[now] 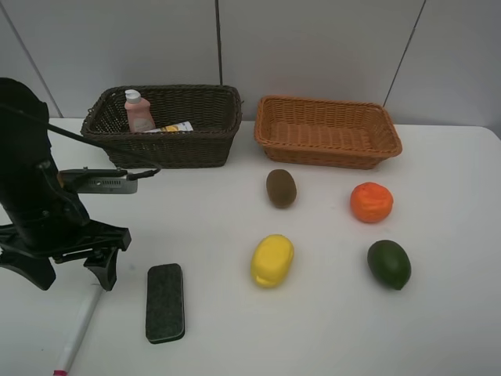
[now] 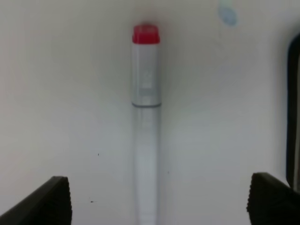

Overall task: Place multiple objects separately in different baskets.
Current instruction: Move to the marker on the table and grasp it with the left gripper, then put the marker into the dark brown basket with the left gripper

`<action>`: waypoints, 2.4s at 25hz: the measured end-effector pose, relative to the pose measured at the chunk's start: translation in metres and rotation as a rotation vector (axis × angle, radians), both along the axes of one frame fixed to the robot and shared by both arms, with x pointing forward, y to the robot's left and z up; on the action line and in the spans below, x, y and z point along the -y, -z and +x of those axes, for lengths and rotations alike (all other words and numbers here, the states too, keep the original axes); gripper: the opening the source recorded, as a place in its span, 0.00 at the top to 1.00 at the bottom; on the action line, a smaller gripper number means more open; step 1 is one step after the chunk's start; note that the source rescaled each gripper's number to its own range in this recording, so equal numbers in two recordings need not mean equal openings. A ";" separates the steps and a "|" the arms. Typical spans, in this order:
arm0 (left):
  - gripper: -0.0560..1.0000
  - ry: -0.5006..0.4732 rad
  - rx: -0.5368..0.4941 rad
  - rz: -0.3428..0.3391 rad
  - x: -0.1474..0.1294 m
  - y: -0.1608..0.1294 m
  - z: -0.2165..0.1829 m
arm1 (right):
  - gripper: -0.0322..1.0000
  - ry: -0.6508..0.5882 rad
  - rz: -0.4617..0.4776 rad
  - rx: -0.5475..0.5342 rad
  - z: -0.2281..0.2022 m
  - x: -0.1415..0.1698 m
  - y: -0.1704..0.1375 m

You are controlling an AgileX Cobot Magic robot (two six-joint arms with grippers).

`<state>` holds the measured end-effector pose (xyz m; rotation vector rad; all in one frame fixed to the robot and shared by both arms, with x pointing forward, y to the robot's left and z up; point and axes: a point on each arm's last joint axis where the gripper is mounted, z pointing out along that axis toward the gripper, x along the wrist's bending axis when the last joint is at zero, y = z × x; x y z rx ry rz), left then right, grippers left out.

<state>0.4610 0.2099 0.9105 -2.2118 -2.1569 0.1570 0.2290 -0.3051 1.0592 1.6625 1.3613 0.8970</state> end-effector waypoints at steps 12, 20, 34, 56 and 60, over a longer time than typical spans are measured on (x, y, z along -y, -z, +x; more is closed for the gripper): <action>0.01 0.001 -0.089 0.057 0.000 0.046 0.006 | 0.04 0.000 0.000 0.000 0.000 0.000 0.000; 0.01 -0.007 -0.134 0.071 0.000 0.056 0.004 | 0.04 0.000 0.000 0.000 0.000 0.000 0.000; 0.93 -0.001 -0.161 0.090 -0.001 0.058 0.003 | 0.04 0.000 0.000 0.000 0.000 0.000 0.000; 0.93 -0.030 0.709 -0.168 0.031 -0.131 0.183 | 0.04 0.000 0.000 0.000 0.000 0.000 0.000; 0.93 0.041 0.799 -0.104 0.038 -0.117 0.235 | 0.04 0.000 0.000 0.000 0.000 0.000 0.000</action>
